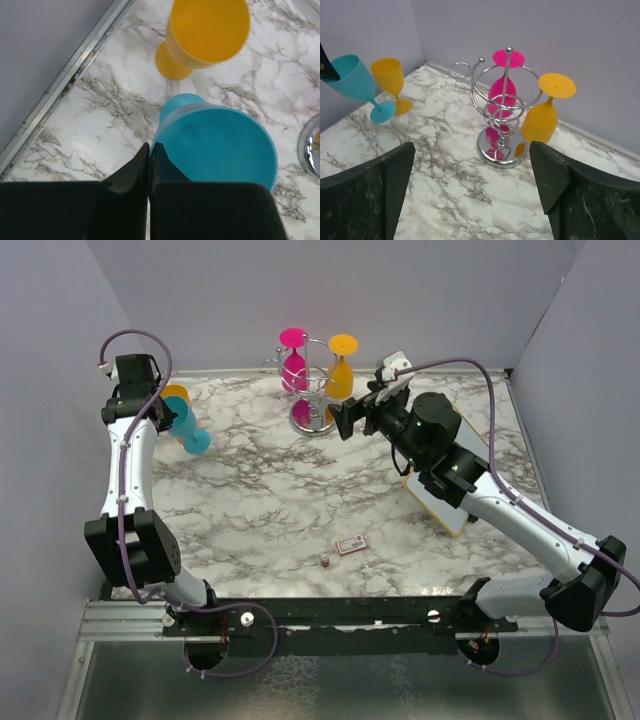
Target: Take the wine glass off the wine glass rack
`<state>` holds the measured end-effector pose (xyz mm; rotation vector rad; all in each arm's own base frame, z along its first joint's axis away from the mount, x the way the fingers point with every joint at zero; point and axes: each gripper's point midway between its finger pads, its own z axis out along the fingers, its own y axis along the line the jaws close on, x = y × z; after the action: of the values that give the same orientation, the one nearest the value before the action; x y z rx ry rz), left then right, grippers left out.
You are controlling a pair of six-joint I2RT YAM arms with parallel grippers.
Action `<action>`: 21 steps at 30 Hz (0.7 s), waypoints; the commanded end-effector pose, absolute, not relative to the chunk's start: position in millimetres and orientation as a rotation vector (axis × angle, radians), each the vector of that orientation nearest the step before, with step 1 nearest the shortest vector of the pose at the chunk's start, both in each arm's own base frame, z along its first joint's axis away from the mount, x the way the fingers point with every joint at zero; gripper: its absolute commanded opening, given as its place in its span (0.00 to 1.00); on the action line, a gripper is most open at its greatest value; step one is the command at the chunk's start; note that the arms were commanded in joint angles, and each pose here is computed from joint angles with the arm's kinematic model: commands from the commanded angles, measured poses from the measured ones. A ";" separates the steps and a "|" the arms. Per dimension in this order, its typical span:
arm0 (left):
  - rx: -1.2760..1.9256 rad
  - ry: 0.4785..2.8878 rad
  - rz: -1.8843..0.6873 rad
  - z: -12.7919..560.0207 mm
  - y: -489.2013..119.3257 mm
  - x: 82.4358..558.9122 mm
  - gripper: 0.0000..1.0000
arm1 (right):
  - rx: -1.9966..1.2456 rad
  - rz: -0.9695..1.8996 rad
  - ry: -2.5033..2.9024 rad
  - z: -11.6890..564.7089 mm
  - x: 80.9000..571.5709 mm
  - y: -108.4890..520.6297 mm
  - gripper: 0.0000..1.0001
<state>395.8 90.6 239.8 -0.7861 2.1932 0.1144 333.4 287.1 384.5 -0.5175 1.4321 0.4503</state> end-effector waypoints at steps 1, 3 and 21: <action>-0.906 2.162 0.181 219.4 119.7 401.0 0.00 | -0.444 0.394 1.718 341.1 341.7 277.6 1.00; -0.944 2.166 0.222 209.1 131.7 400.0 0.00 | -0.437 0.403 1.740 342.6 341.6 278.5 1.00; -1.002 2.214 0.209 164.2 165.5 412.0 0.00 | -0.424 0.417 1.792 336.6 340.2 274.2 1.00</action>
<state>399.9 166.1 175.9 -1.0205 2.1918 0.2790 337.3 278.5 323.4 -0.4667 1.8114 0.4179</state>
